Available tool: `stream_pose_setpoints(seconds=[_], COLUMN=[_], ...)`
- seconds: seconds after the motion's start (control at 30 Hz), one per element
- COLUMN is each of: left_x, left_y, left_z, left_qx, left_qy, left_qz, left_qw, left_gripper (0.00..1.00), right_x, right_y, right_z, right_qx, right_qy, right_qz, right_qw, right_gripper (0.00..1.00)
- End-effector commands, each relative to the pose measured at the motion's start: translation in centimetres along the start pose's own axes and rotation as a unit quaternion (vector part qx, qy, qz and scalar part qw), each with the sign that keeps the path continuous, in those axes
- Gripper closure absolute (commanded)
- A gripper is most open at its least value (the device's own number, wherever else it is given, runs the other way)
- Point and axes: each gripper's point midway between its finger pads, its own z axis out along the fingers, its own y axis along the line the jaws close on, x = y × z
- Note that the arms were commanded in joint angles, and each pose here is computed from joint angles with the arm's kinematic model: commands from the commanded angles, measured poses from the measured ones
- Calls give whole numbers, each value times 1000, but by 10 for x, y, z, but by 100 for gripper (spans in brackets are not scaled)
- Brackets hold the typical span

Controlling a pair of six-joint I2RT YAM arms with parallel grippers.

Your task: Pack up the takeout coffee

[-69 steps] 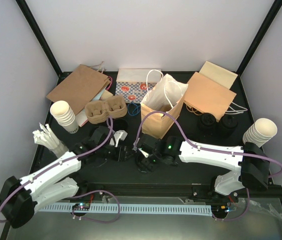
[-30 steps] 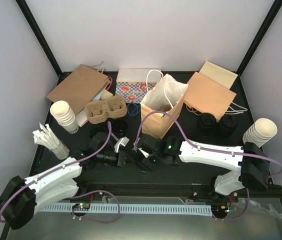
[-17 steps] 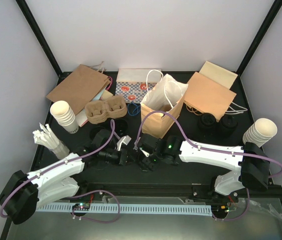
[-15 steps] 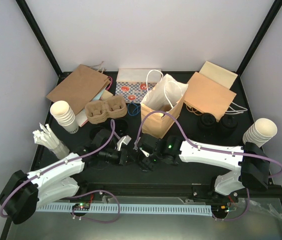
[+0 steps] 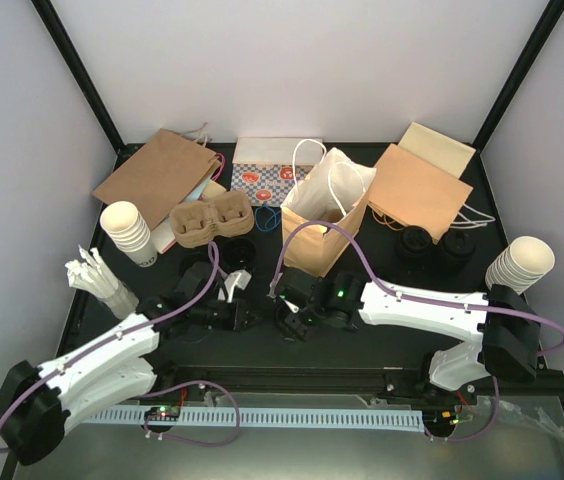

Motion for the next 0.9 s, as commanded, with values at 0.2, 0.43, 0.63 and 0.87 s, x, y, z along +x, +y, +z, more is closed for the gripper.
stream_pose_setpoints(seconds=[0.2, 0.43, 0.63, 0.87], left_x=[-38, -68, -103, -170], left_y=[-37, -60, -92, -141], left_z=[-57, -90, -114, -121], left_qx=[-44, -77, -92, -117], left_qy=[-101, -160, -210, -243], left_qz=[77, 124, 180, 251], left_qw=[991, 976, 957, 930], left_gripper=[72, 60, 39, 26], right_x=[40, 14, -4, -20], right_y=[-16, -31, -44, -62], right_z=[8, -32, -81, -161], right_qx=[38, 70, 86, 110], right_qy=[66, -7, -71, -164], right_qz=[13, 34, 51, 76], right_qw=[997, 997, 992, 977], right_gripper=[37, 39, 39, 39])
